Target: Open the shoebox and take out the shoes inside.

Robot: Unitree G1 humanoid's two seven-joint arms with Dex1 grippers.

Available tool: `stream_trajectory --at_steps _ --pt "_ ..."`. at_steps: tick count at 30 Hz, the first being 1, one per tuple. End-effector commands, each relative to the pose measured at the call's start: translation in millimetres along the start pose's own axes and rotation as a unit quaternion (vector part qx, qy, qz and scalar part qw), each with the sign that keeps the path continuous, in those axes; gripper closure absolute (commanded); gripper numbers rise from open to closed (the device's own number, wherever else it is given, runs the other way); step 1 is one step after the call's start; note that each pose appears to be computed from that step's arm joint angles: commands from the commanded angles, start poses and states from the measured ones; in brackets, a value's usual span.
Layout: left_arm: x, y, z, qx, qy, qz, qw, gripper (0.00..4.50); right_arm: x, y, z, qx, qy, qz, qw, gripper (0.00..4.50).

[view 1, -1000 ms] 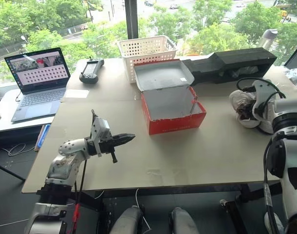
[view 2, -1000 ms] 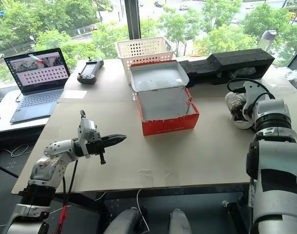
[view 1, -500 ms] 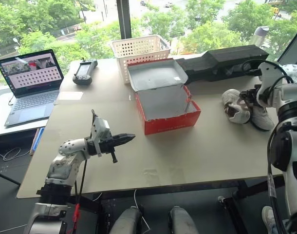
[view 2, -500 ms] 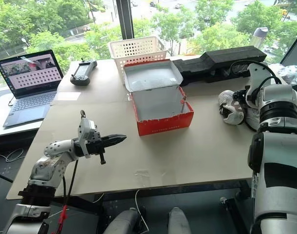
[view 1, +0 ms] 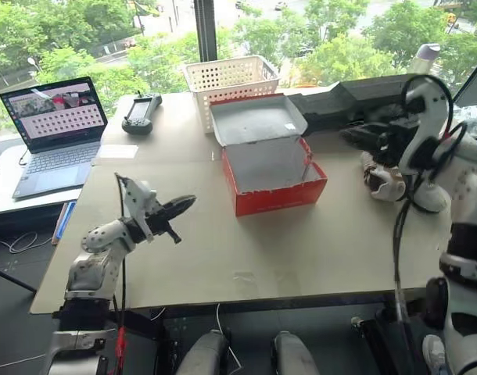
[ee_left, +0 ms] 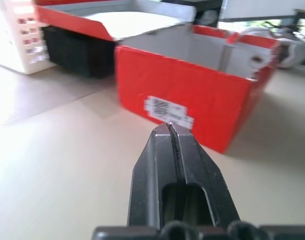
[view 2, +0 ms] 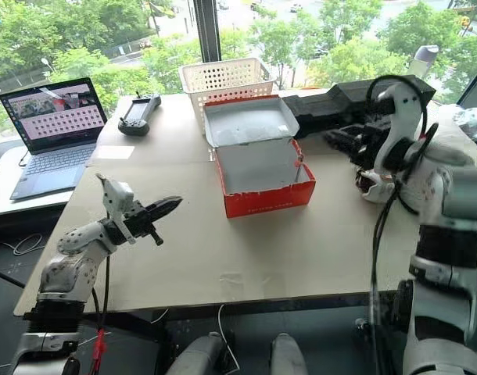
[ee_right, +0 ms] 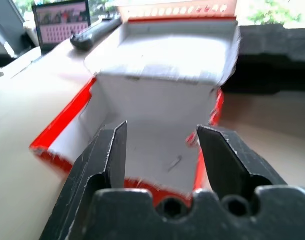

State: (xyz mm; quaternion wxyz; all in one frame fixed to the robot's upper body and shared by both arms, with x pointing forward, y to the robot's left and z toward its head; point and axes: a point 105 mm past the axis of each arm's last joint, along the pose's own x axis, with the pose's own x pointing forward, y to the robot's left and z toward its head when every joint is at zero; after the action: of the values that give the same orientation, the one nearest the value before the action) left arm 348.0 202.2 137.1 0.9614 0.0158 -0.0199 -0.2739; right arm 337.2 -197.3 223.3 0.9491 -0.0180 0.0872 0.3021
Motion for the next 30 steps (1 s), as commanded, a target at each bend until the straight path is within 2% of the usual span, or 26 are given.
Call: stream_trajectory --at_steps 1,3,4,5,7,10,14,17,20,30 --pt "-10.6 20.7 4.9 -0.002 -0.010 0.098 0.995 4.50 -10.7 -2.2 -9.5 -0.034 0.004 -0.076 0.997 1.76" --pt "-20.3 35.2 5.5 -0.013 -0.027 0.170 0.985 4.50 -15.3 -36.3 -29.0 -0.058 0.007 -0.221 0.973 1.76" --pt "-27.2 45.1 5.3 -0.011 -0.033 0.217 0.975 4.50 -17.2 -44.5 -41.3 -0.080 0.012 -0.273 0.959 1.76" --pt "-33.1 53.1 2.8 -0.013 -0.033 0.255 0.966 4.50 -17.6 -46.9 -49.3 -0.061 -0.003 -0.298 0.953 1.76" --pt "-40.2 60.4 -1.9 -0.011 -0.027 0.290 0.957 4.50 -15.5 -43.7 -56.6 -0.062 -0.026 -0.309 0.949 1.76" --pt "-49.3 66.9 -8.3 -0.021 -0.028 0.328 0.944 4.50 -15.8 -48.1 -74.3 -0.105 -0.013 -0.326 0.939 1.76" --pt "-57.8 68.0 -14.8 -0.039 -0.042 0.373 0.926 4.50 -17.3 -53.8 -104.2 -0.107 0.017 -0.327 0.939 1.76" --pt "-57.0 63.1 -18.8 -0.058 -0.050 0.383 0.921 4.50 -20.9 -58.3 -99.4 -0.099 -0.017 -0.339 0.935 1.76" --pt "-51.6 55.1 -23.5 -0.061 -0.046 0.379 0.922 4.50 -21.5 -64.7 -100.9 -0.121 -0.012 -0.354 0.927 1.76" --pt "-47.9 45.0 -16.4 -0.060 -0.066 0.378 0.921 4.50 -12.0 -60.6 -104.4 -0.112 -0.023 -0.349 0.930 1.76"
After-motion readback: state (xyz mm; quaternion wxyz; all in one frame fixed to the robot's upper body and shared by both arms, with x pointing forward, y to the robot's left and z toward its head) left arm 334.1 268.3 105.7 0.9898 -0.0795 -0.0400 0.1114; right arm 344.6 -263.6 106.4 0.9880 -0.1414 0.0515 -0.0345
